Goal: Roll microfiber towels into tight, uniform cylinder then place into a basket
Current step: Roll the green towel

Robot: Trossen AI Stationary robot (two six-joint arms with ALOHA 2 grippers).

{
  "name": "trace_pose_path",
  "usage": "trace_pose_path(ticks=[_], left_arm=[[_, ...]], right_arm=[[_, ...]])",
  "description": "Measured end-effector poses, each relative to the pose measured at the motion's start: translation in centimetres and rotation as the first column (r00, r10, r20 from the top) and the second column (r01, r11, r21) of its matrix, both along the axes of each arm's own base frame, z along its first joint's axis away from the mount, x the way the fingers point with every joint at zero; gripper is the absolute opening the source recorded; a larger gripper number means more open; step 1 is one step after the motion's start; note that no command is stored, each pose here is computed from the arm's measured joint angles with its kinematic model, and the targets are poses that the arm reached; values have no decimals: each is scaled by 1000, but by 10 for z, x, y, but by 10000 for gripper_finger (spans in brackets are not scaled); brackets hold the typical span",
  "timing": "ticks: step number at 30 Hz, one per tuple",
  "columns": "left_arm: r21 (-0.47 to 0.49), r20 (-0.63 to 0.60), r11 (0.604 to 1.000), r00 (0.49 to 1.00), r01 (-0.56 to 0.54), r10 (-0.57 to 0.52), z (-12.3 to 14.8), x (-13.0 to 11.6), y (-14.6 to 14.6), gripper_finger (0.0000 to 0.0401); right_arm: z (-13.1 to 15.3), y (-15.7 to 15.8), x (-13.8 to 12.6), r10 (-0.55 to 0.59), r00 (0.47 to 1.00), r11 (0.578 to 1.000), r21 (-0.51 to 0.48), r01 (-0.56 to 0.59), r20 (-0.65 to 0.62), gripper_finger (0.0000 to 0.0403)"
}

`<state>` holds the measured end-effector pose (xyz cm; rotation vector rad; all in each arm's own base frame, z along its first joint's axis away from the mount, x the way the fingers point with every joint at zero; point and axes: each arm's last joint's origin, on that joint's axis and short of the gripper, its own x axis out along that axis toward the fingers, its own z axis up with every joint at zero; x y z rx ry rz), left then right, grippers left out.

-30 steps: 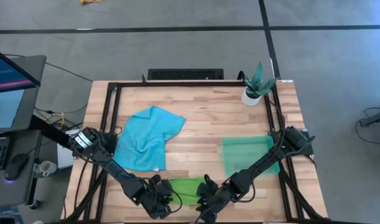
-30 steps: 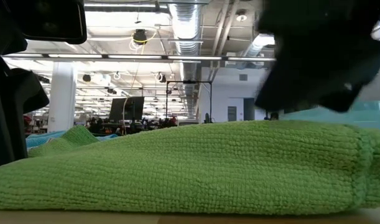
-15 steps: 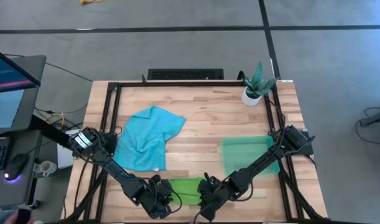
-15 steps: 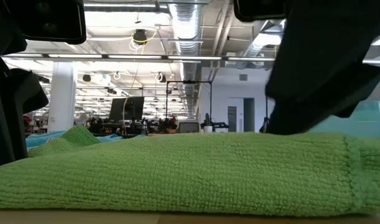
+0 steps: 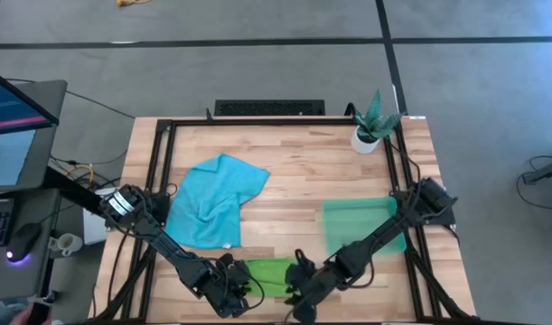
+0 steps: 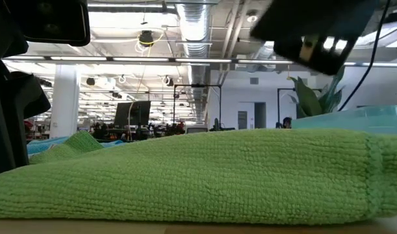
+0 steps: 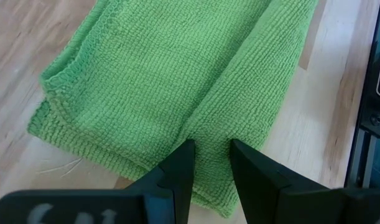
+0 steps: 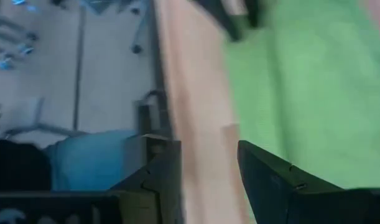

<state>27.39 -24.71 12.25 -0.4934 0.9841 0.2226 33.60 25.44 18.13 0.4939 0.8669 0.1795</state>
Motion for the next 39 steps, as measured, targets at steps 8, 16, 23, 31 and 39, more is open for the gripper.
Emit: trace_pose_path(ticks=[8, 16, 23, 31, 39], left_arm=[[-2, -1, 1000, 1000, -7, 7, 0, 0, 0, 103], [-12, -6, 1000, 1000, -11, 11, 0, 0, 0, 103], [-13, -7, 1000, 1000, -9, 9, 0, 0, 0, 103], [-13, -8, 1000, 1000, -8, 8, 0, 0, 0, 103], [-12, -10, 1000, 1000, -8, 8, 0, 0, 0, 103]], right_arm=[[-20, 15, -2, 32, 999, 999, 13, -32, -18, 179], [-26, 8, 1, -7, 999, 1000, -23, 6, -42, 179], [-54, 9, 3, -10, 989, 1000, -2, 10, -146, 179], [-53, 3, 3, -89, 984, 995, -52, 81, -156, 179], [-51, 3, 3, -105, 983, 994, -33, 102, -153, 179]])
